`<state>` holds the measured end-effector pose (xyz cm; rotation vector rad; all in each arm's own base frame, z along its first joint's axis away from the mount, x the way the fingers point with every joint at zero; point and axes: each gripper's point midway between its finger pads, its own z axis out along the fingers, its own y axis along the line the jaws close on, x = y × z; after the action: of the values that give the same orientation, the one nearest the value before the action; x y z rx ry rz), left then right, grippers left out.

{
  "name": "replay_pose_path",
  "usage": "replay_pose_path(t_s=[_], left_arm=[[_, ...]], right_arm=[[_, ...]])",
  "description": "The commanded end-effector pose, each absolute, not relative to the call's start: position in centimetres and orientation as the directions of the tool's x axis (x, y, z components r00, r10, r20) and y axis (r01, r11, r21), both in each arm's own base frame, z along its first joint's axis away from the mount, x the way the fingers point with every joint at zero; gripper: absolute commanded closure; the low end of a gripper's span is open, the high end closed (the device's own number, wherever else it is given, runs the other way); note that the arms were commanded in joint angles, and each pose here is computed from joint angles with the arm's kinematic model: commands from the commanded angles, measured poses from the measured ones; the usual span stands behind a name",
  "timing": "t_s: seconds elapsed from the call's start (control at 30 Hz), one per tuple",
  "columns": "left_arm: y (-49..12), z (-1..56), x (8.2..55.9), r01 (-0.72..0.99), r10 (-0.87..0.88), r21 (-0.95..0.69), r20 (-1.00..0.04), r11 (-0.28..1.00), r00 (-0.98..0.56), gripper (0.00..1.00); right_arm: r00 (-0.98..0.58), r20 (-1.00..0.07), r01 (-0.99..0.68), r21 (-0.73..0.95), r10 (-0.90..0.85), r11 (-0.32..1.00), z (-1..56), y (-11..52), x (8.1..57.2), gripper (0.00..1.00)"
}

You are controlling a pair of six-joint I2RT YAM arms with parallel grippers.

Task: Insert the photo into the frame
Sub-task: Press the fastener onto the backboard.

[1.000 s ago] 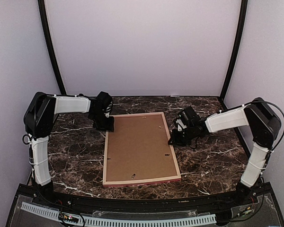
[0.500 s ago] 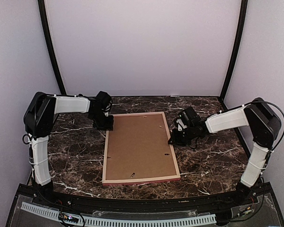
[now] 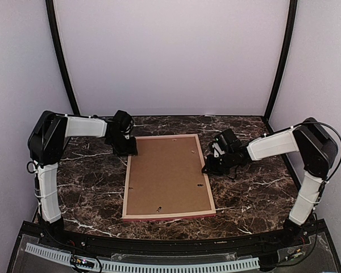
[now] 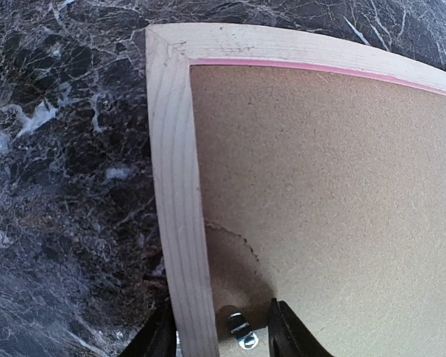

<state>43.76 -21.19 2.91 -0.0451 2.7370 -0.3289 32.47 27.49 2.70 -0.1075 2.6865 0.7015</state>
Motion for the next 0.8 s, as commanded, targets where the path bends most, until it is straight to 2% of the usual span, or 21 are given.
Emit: replay_pose_path(t_s=[0.0, 0.37, 0.77], left_arm=[[-22.0, 0.3, 42.7, 0.002, -0.087, -0.273, -0.314, 0.962, -0.945, 0.58], [-21.7, -0.2, 42.0, -0.006, -0.088, -0.271, -0.293, 0.963, -0.952, 0.69], [-22.0, 0.0, 40.4, 0.009, -0.073, -0.307, -0.256, 0.952, -0.964, 0.74]], right_arm=[[-0.967, -0.255, -0.14, 0.439, -0.026, 0.887, -0.6, 26.8, 29.6, 0.82], [-0.967, -0.252, -0.137, 0.441, -0.024, 0.887, -0.7, 26.8, 29.6, 0.82], [-0.967, -0.253, -0.139, 0.447, -0.024, 0.884, -0.7, 27.0, 29.7, 0.83]])
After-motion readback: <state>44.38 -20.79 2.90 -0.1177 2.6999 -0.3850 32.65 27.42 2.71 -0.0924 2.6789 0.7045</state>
